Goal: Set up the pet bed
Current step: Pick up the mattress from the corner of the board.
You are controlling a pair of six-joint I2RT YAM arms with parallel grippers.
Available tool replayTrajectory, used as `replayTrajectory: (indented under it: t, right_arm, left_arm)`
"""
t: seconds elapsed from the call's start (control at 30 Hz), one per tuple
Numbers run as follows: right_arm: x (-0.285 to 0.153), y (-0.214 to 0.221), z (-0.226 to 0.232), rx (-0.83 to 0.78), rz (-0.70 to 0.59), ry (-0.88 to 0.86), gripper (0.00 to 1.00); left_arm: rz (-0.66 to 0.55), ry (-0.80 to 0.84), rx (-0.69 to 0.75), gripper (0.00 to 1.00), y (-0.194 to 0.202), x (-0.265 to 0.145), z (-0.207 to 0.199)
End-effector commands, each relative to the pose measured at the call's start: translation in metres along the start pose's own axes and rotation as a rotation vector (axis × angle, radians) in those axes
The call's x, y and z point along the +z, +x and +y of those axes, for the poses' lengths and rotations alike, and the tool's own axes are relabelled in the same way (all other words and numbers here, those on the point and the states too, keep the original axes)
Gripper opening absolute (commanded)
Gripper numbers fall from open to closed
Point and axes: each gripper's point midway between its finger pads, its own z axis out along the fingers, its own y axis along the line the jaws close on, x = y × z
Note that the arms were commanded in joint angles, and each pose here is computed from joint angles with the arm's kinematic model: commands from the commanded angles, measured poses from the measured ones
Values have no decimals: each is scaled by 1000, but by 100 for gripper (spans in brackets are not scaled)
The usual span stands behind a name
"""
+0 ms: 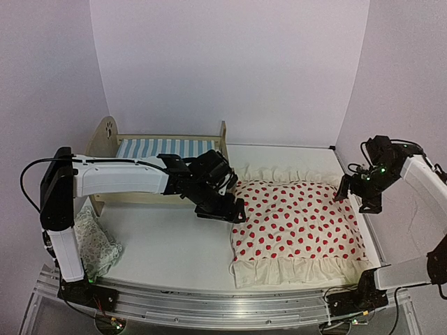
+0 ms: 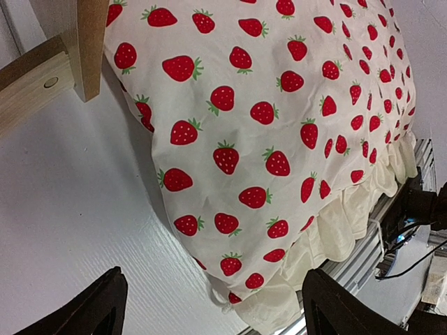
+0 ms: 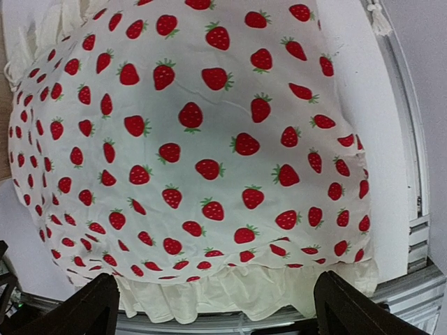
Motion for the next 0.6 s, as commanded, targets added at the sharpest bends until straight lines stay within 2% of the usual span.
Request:
replayTrajectory:
  t: [0.0,0.23,0.57]
  right_arm:
    - [6,-2,-29,-42,13,166,98]
    - [27,-3,-53,-33,78,310,98]
    - [87,16,-54,-43,230,274,98]
  left_arm:
    - [-10,2,-12,89,-4,14,-2]
    - [54,11,13,89,7,48,3]
    - [133,54,47,87,21,85,4]
